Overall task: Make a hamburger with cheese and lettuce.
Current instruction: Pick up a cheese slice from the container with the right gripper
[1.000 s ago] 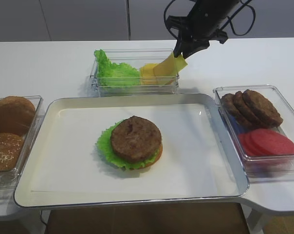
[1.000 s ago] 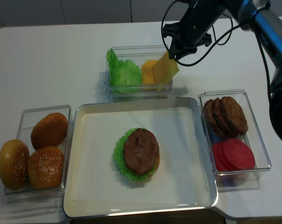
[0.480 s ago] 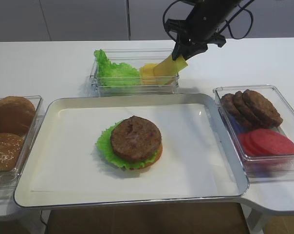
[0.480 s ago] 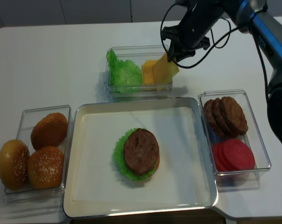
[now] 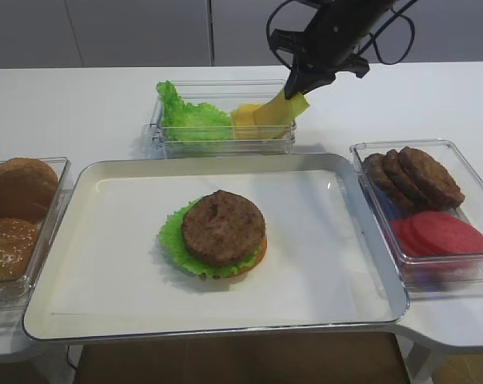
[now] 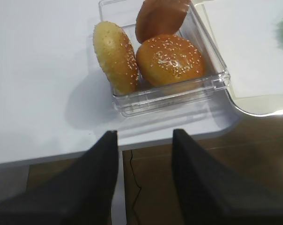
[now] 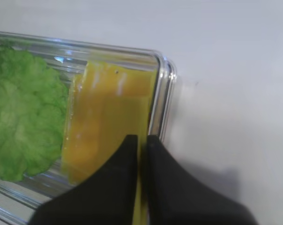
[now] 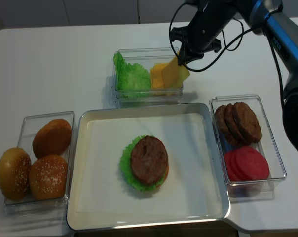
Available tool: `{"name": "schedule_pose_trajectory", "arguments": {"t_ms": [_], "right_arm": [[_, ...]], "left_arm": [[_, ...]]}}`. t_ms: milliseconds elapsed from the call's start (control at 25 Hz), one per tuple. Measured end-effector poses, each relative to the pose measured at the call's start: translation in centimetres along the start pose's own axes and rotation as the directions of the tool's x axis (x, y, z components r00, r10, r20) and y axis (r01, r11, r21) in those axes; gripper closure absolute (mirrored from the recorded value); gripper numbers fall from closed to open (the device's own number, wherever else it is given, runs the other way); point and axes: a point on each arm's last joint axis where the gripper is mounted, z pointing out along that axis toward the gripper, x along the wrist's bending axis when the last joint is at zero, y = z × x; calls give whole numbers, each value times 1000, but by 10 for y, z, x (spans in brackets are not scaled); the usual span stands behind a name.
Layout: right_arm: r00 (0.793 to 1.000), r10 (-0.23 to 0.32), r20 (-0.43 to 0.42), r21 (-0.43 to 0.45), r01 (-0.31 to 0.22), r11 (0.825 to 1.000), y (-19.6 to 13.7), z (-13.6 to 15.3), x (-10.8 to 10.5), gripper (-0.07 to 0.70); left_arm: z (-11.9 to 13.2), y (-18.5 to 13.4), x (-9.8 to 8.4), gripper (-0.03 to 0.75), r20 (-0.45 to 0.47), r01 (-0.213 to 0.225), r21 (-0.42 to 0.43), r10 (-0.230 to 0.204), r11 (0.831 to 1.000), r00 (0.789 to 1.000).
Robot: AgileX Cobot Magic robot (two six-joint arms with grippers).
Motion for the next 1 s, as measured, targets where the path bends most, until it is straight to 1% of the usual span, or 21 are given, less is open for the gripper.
{"name": "schedule_pose_trajectory", "arguments": {"t_ms": [760, 1000], "right_arm": [[1000, 9, -21, 25, -9, 1000, -2, 0, 2, 588], [1000, -3, -20, 32, 4, 999, -3, -7, 5, 588]], "left_arm": [[0, 0, 0, 427, 0, 0, 0, 0, 1000, 1000], [0, 0, 0, 427, 0, 0, 0, 0, 1000, 1000]]}}
